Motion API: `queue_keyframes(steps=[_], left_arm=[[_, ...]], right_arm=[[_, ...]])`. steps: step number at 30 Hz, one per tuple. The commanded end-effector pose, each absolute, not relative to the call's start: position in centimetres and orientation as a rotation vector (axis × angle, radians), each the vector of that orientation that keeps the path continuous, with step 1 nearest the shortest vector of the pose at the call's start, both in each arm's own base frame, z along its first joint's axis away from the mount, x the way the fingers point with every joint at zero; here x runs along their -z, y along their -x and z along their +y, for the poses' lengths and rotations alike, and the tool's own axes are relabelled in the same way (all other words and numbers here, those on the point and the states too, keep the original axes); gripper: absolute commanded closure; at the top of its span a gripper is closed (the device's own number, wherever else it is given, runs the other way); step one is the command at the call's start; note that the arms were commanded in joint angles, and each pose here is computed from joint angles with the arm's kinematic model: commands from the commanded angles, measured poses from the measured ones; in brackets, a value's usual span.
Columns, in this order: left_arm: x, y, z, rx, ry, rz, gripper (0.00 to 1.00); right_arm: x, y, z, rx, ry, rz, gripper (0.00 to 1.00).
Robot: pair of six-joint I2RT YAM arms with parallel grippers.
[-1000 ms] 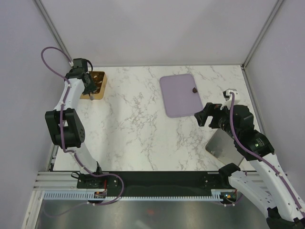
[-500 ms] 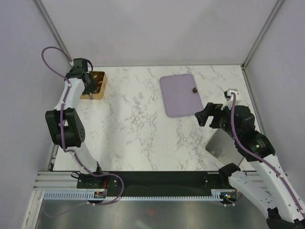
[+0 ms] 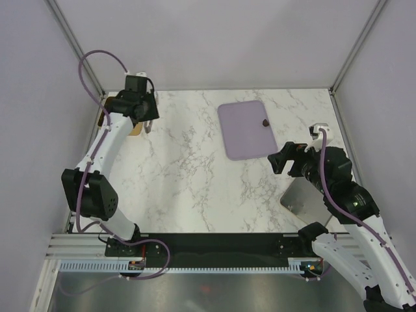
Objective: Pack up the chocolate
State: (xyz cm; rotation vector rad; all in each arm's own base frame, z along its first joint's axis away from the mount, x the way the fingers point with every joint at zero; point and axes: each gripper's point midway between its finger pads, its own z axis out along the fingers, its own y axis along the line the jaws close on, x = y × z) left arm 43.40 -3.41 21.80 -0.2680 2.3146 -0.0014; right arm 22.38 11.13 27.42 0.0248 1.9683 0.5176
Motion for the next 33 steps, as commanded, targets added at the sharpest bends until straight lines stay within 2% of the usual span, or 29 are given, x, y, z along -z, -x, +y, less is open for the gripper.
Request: queue_keyframes(steps=[1, 12, 20, 26, 33], left_arm=[[-24.1, -42.1, -8.9, 0.058, 0.119, 2.252, 0.53], [-25.1, -40.0, -28.1, 0.358, -0.185, 2.137, 0.52], [-21.1, -39.9, -38.1, 0.473, -0.357, 2.161, 0.51], [-19.4, -40.2, -42.7, 0.523, -0.414, 2.141, 0.49], [-16.4, -41.3, -45.2, 0.532, -0.448, 2.15, 0.47]], right_arm=[[-29.7, -22.1, 10.8, -0.526, -0.037, 1.908, 0.03], [-30.2, -21.2, 10.2, -0.508, -0.03, 1.907, 0.03], [-30.0, -21.0, 10.0, -0.505, -0.029, 1.907, 0.03], [-29.8, -21.0, 10.0, -0.497, -0.019, 1.909, 0.02], [-29.5, -21.0, 9.3, -0.453, -0.016, 1.907, 0.02]])
